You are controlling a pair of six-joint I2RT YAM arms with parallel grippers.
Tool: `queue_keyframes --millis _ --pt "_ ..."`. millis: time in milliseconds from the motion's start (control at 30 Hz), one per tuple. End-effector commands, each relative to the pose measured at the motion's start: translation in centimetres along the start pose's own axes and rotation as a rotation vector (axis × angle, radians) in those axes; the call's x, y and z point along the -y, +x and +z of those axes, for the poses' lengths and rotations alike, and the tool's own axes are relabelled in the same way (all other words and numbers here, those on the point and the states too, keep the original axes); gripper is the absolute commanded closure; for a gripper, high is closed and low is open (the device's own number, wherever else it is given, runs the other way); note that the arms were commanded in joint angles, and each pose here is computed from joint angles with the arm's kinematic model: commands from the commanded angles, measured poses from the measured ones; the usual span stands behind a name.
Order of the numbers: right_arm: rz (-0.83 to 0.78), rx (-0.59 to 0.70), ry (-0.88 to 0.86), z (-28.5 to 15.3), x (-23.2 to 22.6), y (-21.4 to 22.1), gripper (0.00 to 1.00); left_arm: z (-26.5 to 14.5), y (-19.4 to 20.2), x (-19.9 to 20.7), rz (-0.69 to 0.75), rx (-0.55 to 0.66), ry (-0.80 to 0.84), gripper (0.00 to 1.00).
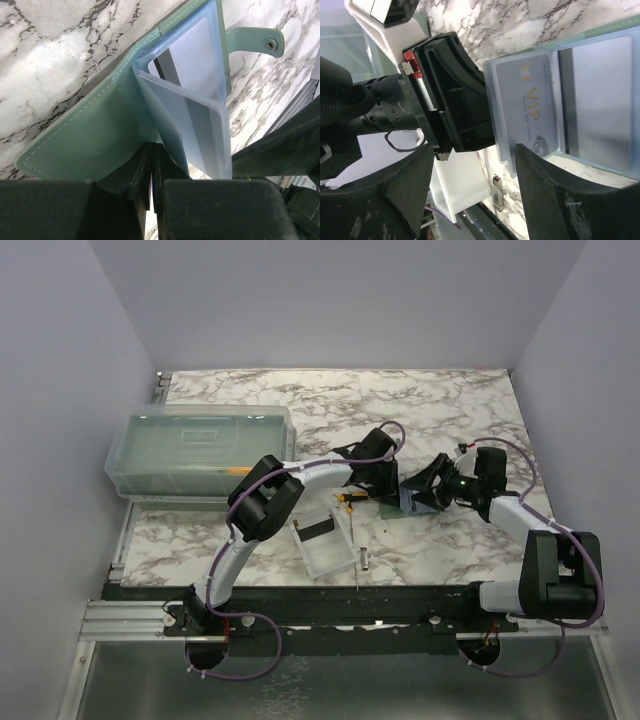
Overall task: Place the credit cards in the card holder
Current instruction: Turn over the card slot in the card holder.
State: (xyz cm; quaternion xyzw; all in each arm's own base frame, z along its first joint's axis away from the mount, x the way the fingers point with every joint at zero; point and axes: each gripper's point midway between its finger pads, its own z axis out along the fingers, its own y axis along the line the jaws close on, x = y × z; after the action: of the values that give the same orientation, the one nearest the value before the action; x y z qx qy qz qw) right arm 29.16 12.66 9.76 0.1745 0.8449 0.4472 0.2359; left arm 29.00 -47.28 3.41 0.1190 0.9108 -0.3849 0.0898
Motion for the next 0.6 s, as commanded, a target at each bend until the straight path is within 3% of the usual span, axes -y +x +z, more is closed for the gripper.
queue_keyframes --millis 0,400,467,567 --pt "0.021 -0.054 -0.104 0.2 -1.5 0.9 0.31 -0.2 0.3 -0.5 0.021 0.005 -0.029 0.90" --pt "0.003 -0.134 -0.118 0.7 -2.3 2.2 0.32 -5.3 0.3 -0.7 0.017 0.067 -0.090 0.84" --pt "-0.034 -0.094 -0.030 0.3 -2.2 0.9 0.33 -6.6 0.3 -0.8 0.014 0.085 -0.103 0.81" --pt "-0.083 0.053 0.259 -1.3 1.1 -2.2 0.31 -8.2 -0.2 -0.1 0.025 0.112 -0.094 0.78"
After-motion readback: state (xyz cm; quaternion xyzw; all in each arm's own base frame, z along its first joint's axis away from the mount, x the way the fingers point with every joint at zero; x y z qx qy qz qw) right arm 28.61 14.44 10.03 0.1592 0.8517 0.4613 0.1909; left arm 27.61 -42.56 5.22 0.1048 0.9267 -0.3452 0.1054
